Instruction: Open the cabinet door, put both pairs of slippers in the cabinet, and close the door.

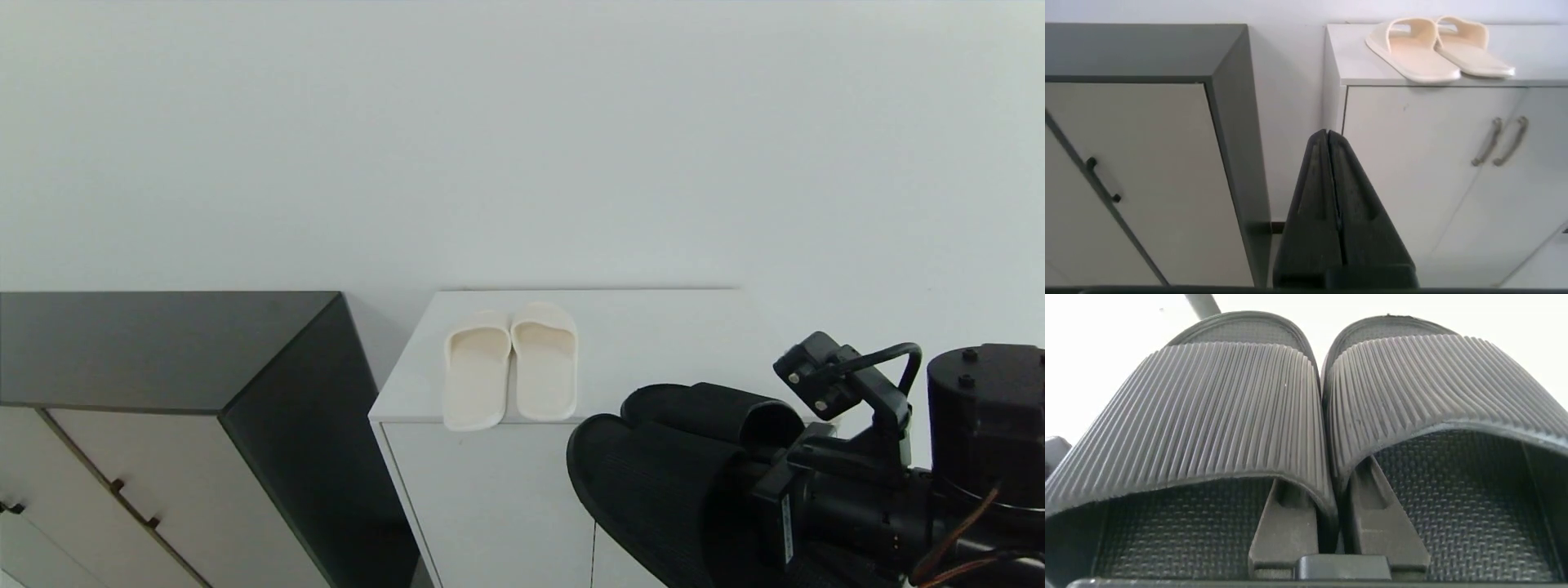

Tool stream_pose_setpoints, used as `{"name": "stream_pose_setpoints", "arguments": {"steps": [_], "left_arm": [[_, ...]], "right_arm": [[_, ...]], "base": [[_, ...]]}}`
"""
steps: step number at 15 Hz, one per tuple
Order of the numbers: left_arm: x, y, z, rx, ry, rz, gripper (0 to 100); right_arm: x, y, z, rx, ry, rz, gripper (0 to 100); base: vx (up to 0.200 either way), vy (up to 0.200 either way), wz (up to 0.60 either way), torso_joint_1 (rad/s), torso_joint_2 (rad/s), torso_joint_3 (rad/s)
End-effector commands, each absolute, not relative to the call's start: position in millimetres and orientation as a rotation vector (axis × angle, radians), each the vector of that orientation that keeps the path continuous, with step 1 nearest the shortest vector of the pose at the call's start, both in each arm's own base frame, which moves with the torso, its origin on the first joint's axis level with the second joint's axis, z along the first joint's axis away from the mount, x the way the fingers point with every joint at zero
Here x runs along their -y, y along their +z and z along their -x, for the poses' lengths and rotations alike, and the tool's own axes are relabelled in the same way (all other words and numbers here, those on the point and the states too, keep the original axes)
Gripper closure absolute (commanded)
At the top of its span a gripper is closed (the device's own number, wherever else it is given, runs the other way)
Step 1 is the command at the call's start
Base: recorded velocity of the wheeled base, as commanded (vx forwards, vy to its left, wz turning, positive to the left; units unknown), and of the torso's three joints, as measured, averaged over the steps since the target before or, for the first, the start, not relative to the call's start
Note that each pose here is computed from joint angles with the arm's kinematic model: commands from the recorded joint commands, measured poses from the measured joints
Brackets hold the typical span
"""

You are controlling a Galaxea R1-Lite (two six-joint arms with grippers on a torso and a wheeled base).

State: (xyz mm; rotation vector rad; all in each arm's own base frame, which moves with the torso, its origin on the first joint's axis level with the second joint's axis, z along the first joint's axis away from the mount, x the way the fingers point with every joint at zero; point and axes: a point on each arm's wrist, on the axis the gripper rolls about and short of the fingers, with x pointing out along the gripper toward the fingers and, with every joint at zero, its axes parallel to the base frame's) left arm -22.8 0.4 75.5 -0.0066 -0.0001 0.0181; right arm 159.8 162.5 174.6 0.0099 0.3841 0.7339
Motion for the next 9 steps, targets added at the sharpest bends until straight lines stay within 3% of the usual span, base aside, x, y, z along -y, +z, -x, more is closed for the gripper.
{"name": "stream_pose_setpoints", "arguments": {"steps": [1,2,9], "left_arm": [[-0.4,75.5,22.8,0.000,0.020,0.008,100],[-0.4,75.5,22.8,0.000,0.020,0.008,100],[-0.4,75.5,22.8,0.000,0.020,0.008,100]], "right_arm": [[-162.5,174.1,-159.9,-0.387,0.733,-0.009,100],[-162.6,172.5,-160.0,-0.395,0.732,-0.004,100],[-162.4,169.0,-159.7,-0.408,0.730,0.000,100]], "base": [[-0.200,0.000,0.00,-0.007,-0.01,0.002],[-0.200,0.000,0.00,-0.002,0.01,0.007],[0.000,0.000,0.00,0.000,0.00,0.000]]}}
